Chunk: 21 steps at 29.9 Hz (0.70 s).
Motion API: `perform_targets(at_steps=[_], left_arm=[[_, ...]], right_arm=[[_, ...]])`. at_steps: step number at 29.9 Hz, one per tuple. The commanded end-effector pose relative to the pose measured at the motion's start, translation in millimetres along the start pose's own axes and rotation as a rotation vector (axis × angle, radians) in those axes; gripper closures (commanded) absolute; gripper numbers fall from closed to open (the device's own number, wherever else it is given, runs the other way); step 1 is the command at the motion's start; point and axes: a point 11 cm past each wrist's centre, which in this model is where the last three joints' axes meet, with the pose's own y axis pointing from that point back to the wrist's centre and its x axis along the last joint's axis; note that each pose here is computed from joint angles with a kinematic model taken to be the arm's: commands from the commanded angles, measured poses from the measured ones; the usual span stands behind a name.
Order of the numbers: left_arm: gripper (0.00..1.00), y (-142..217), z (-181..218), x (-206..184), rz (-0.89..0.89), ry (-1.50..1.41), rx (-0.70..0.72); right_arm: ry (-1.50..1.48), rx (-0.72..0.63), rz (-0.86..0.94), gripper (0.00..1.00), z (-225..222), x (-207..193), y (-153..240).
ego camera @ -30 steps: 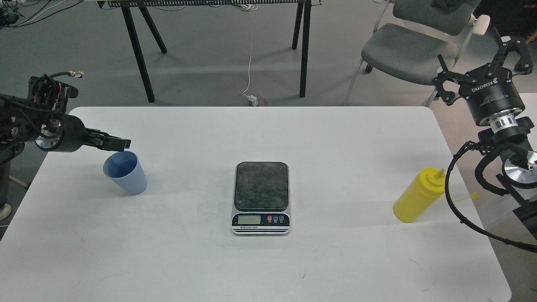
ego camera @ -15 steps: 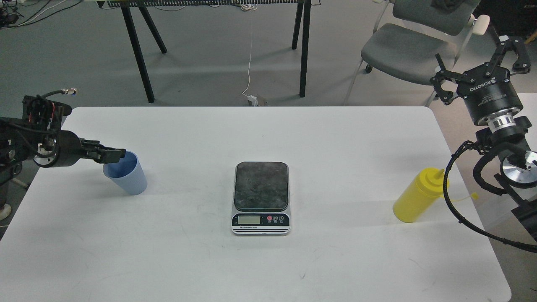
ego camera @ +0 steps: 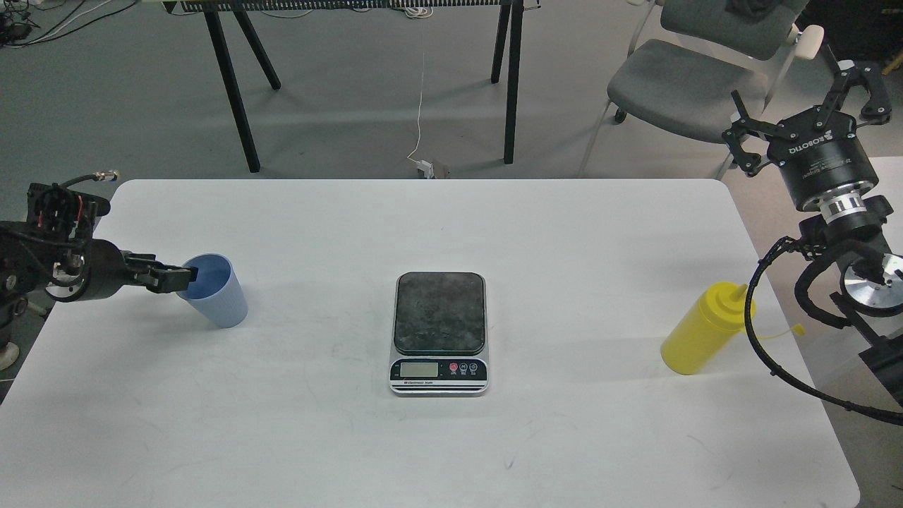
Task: Pour seasoning into cup on scale with both arms
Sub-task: 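Close the left gripper around the blue cup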
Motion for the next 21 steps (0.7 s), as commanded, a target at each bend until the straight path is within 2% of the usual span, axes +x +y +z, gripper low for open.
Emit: perform_targets(at_steps=[1,5,21], left_arm=[[0.30,-1,-2,1,0.007,-0.002,0.008],[0.43,-1,-2,0,0.006,-0.002,0.008],[0.46,-10,4,-20,-0.029,0.010,-0.009]], right_arm=[[0.001,-0.001,0.000,0.00,0,0,0],[0.000,0.001,0.000,0.00,1,0,0],[-0.001,-0.002,-0.005,0.00,1,-2,0]])
